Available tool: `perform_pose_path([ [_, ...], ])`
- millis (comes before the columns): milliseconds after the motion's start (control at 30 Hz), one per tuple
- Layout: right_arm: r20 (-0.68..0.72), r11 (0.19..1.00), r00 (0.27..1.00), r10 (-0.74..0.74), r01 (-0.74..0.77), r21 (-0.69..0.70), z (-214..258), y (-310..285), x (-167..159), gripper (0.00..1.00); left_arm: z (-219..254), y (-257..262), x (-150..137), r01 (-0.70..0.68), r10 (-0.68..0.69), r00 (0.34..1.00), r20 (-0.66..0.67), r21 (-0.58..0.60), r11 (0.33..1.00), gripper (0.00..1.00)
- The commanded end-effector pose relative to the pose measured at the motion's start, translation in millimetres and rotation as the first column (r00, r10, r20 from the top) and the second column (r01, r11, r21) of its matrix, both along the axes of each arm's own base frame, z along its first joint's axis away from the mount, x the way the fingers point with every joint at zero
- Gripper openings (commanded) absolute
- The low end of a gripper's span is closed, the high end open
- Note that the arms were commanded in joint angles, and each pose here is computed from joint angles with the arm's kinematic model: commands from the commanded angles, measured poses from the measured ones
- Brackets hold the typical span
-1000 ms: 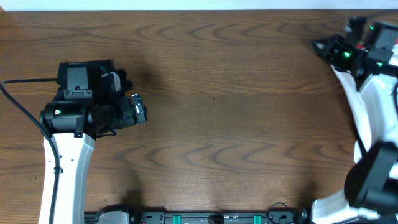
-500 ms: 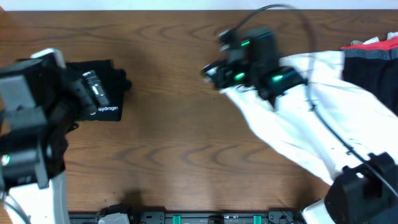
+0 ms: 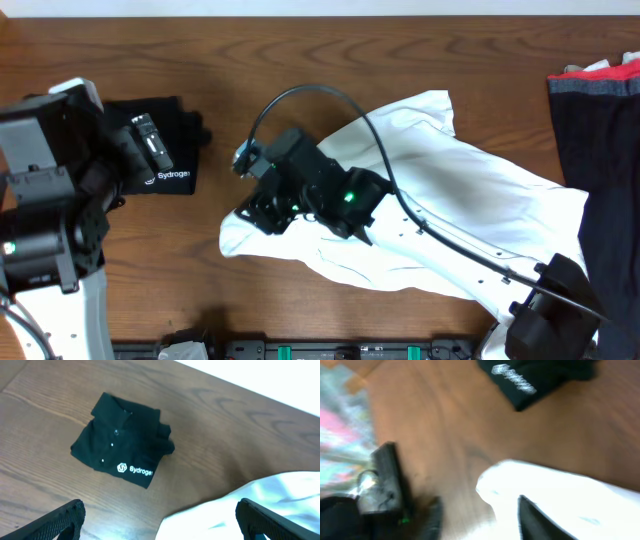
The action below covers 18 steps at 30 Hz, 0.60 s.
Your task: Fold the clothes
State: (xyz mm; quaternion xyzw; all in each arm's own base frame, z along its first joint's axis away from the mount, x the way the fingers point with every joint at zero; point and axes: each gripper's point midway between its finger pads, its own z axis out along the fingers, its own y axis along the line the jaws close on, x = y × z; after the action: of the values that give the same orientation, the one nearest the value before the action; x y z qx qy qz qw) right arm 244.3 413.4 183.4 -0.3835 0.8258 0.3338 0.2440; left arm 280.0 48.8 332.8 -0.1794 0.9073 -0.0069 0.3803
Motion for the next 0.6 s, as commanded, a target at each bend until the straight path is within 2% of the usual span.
perform_pose_path([
  [0, 0.155, 0.975, 0.965, -0.209, 0.219, -0.046, 19, -46, 58, 0.64, -14, 1, 11, 0.019, -0.019, 0.998, -0.056, -0.008, 1.0, 0.98],
  [133, 0.177, 0.872, 0.871, -0.458, 0.479, -0.101, 24, -119, 107, 0.77, -39, -25, 30, 0.122, -0.137, 0.983, -0.12, -0.122, 0.985, 0.98],
  [267, 0.105, 0.793, 0.81, -0.577, 0.587, -0.162, 13, -181, 131, 0.77, -77, -55, 47, 0.238, -0.279, 0.933, -0.228, -0.192, 0.952, 0.98],
  [333, 0.054, 0.766, 0.789, -0.612, 0.609, -0.206, 3, -206, 133, 0.77, -101, -70, 49, 0.268, -0.327, 0.892, -0.312, -0.219, 0.938, 0.93],
  [433, 0.007, 0.706, 0.738, -0.675, 0.647, -0.288, -11, -246, 131, 0.79, -139, -92, 40, 0.319, -0.408, 0.788, -0.461, -0.26, 0.911, 0.82],
  [567, -0.027, 0.636, 0.672, -0.74, 0.686, -0.353, -20, -286, 129, 0.81, -180, -115, 15, 0.318, -0.454, 0.62, -0.639, -0.325, 0.891, 0.81],
])
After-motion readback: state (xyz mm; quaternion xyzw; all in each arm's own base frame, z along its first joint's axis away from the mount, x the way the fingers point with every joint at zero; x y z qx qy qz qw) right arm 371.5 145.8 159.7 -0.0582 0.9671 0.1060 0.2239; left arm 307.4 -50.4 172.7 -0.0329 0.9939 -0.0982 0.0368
